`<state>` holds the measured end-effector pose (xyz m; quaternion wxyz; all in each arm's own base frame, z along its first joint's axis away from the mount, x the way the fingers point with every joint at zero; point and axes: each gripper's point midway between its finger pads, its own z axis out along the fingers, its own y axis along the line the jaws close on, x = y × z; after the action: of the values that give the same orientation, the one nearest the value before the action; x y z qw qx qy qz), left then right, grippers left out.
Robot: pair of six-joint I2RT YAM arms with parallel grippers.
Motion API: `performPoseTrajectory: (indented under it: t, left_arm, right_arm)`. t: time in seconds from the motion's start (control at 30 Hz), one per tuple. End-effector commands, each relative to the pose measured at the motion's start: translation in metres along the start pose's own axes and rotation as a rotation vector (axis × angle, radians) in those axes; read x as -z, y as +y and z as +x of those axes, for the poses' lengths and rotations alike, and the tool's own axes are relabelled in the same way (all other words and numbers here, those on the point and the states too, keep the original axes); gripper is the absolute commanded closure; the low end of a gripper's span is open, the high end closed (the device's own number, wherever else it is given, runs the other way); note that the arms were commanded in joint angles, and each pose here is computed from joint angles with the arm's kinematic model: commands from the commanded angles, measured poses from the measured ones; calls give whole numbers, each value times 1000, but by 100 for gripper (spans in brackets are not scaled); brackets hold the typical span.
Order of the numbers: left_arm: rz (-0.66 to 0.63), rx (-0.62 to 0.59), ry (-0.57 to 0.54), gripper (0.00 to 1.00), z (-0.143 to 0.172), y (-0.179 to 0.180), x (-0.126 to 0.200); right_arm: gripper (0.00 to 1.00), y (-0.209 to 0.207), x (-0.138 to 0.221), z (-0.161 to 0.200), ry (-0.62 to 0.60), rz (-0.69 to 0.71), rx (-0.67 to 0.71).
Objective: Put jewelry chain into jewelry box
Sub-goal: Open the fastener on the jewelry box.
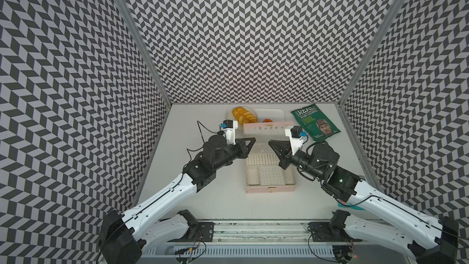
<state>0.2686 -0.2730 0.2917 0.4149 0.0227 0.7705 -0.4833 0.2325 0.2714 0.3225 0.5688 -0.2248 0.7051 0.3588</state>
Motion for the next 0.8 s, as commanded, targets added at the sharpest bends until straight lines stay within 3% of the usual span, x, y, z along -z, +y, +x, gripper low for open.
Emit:
performPoseTrajectory:
  t: [0.0,0.2,0.53,0.77]
  left_arm:
    - [96,66,-42,86,-8,-15,-3]
    - [32,165,-99,58,-11,5,-5]
    - [-59,372,-126,59,-4,36,-24]
    - [-68,441,-141,59,-2,36,-42]
  right_arm:
    - [100,-8,8,1,-16,39,-24]
    - [100,-18,18,9,-20,85,-35]
    - [100,-32,38,13,-49,155,-25]
    - [100,-36,49,7,-91,174,-29]
